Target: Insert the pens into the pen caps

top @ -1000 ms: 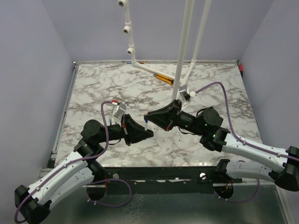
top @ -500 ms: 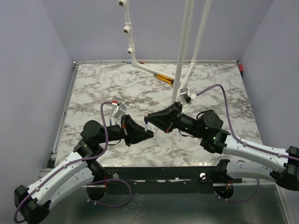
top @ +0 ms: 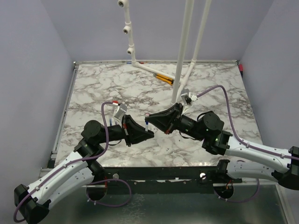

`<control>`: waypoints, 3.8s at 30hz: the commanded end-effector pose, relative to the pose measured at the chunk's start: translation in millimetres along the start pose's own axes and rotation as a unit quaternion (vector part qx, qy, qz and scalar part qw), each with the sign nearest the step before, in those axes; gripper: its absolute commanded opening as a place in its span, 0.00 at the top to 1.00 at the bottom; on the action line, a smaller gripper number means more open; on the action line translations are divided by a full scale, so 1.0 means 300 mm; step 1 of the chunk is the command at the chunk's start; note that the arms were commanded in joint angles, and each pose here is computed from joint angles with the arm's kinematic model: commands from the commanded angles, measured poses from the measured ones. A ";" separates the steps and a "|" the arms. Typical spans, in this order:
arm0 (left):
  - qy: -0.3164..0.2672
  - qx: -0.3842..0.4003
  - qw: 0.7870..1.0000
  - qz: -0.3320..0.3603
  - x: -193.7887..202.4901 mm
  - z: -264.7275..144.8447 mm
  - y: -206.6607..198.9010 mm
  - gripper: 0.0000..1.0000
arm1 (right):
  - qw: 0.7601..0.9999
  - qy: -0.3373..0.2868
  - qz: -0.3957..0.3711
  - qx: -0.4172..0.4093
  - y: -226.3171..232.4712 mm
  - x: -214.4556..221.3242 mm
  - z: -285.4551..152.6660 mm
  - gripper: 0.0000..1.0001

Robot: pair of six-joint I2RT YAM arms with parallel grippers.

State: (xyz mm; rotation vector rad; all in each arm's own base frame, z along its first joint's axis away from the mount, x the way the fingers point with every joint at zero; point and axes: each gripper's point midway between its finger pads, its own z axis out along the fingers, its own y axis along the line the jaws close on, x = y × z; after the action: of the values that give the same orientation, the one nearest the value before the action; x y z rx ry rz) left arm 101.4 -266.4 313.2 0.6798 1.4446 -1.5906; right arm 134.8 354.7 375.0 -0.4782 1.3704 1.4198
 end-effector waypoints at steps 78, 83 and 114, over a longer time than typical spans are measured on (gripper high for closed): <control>0.153 -0.524 0.833 -0.086 0.321 -0.254 0.686 1.00 | 0.848 0.247 -0.161 0.440 -0.485 0.306 -0.261 0.42; 0.172 -0.564 0.804 -0.080 0.354 -0.287 0.748 1.00 | 0.836 0.283 -0.144 0.447 -0.544 0.403 -0.287 0.41; 0.275 -0.653 0.703 -0.056 0.530 -0.381 0.888 0.70 | 0.828 0.328 -0.103 0.444 -0.596 0.556 -0.411 0.39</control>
State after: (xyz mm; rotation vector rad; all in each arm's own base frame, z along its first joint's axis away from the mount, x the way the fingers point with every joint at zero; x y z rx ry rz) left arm 233.7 -182.1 20.2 0.1527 2.5703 -0.0972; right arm 183.4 268.7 111.4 -0.4962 2.2620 0.2358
